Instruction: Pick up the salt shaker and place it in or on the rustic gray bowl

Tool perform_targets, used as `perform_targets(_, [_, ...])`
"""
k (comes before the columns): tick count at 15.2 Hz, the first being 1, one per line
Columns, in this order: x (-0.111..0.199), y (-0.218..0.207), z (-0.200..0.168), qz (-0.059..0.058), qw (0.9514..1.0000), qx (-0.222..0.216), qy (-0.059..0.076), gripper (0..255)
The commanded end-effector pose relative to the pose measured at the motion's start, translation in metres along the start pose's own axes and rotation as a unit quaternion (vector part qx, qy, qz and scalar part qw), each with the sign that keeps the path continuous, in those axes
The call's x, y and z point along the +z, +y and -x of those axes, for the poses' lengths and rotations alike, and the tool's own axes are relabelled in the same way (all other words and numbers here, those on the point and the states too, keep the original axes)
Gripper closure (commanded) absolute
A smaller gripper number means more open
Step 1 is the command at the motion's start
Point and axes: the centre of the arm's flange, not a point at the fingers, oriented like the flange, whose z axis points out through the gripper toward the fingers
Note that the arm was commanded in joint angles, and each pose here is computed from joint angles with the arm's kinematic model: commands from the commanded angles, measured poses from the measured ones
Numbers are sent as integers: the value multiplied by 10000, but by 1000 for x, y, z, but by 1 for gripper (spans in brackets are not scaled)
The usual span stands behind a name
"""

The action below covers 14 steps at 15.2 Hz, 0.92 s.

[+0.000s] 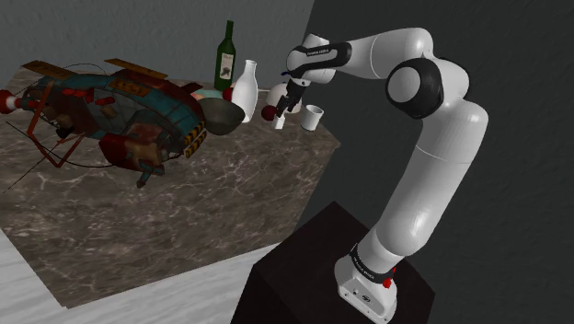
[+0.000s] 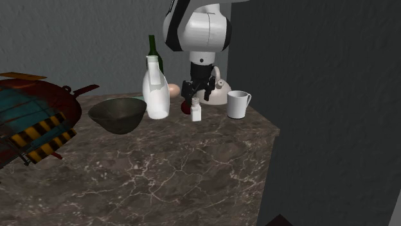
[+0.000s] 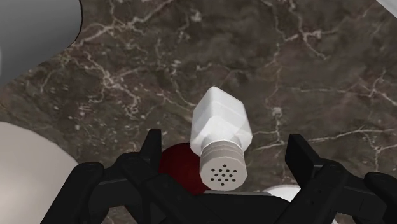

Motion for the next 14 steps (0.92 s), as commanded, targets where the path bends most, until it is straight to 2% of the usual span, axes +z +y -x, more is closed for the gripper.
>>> perform_targets(1, [1, 0, 0, 1, 10000, 0, 1, 0])
perform_targets(4, [0, 0, 0, 0, 10000, 0, 1, 0])
perform_targets(5, [0, 0, 0, 0, 10000, 0, 1, 255])
perform_targets(14, [1, 0, 0, 1, 10000, 0, 1, 255])
